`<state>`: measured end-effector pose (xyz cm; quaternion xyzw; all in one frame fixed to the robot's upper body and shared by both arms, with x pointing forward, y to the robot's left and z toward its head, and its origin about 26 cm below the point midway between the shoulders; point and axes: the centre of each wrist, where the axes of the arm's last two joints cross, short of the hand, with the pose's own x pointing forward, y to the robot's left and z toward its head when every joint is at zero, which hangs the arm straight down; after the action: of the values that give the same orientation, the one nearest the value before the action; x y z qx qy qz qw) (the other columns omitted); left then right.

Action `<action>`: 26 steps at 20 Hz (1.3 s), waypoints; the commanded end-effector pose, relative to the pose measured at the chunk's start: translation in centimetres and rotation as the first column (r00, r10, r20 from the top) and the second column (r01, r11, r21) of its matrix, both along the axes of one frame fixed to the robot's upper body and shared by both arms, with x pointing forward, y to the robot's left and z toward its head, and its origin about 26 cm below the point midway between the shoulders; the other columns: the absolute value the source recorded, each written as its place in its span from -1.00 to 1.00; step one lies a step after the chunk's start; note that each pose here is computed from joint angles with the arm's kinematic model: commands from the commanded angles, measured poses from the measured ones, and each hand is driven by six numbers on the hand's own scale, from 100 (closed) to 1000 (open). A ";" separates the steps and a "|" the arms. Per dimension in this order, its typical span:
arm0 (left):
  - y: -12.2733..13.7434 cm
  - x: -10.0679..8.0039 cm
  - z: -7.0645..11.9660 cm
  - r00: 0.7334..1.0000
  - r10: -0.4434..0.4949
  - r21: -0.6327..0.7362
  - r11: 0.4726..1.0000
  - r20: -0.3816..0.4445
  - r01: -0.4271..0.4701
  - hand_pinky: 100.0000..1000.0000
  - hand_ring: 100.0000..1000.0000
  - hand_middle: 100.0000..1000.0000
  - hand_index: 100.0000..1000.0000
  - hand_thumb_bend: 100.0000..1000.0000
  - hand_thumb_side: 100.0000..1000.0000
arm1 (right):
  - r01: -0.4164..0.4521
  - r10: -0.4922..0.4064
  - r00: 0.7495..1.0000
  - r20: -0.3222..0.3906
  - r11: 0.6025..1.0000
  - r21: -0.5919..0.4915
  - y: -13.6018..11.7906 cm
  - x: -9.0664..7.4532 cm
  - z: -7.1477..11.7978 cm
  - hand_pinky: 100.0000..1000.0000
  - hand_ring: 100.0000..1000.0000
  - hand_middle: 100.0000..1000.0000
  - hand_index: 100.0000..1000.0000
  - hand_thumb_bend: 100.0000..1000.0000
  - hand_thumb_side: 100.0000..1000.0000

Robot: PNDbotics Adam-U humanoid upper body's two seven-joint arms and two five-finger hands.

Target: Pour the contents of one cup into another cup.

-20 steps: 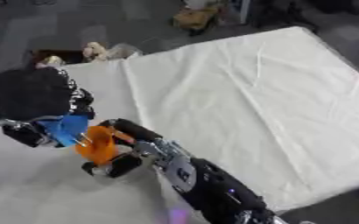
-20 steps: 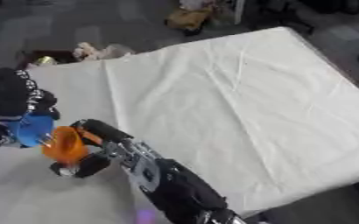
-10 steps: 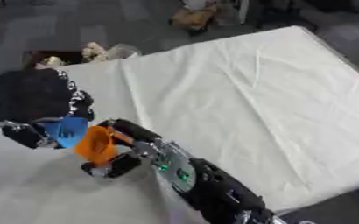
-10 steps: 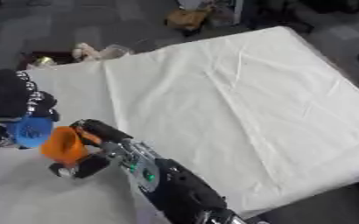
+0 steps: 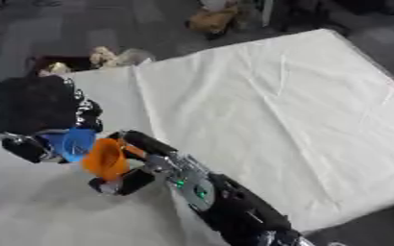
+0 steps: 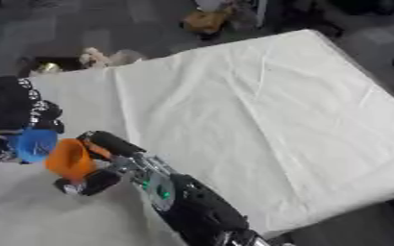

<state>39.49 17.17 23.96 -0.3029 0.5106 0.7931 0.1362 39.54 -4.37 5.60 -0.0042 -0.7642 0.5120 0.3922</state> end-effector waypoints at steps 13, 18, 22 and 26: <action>0.3 -0.1 1.2 0.999 -0.002 0.041 0.999 0.046 0.000 -1.00 -1.00 -1.00 0.25 -0.06 -0.67 | -0.014 0.013 0.999 0.029 1.000 0.025 1.0 -0.1 1.3 0.68 0.62 -0.67 -0.37 -1.00 -0.51; 0.1 -0.3 1.4 0.997 -0.008 0.054 0.999 0.072 0.004 -1.00 -1.00 -1.00 0.24 0.04 -0.66 | -0.013 0.012 0.999 0.030 1.000 0.024 1.0 -0.1 1.3 0.68 0.62 -0.67 -0.37 -1.00 -0.51; 0.0 -0.5 1.5 0.995 -0.015 0.064 0.998 0.102 0.008 -1.00 -1.00 -1.00 0.24 0.08 -0.65 | -0.011 0.010 1.000 0.030 1.000 0.023 1.0 -0.1 1.3 0.68 0.62 -0.67 -0.37 -1.00 -0.51; -0.1 -0.5 1.5 0.993 -0.021 0.068 0.998 0.119 0.013 -1.00 -1.00 -1.00 0.24 0.10 -0.65 | -0.010 0.010 1.000 0.030 1.000 0.023 1.0 -0.1 1.3 0.68 0.62 -0.67 -0.37 -1.00 -0.51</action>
<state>39.09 16.71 24.06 -0.3233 0.4852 0.7943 0.1707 39.43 -4.07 5.63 -0.0040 -0.7656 0.5080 0.3947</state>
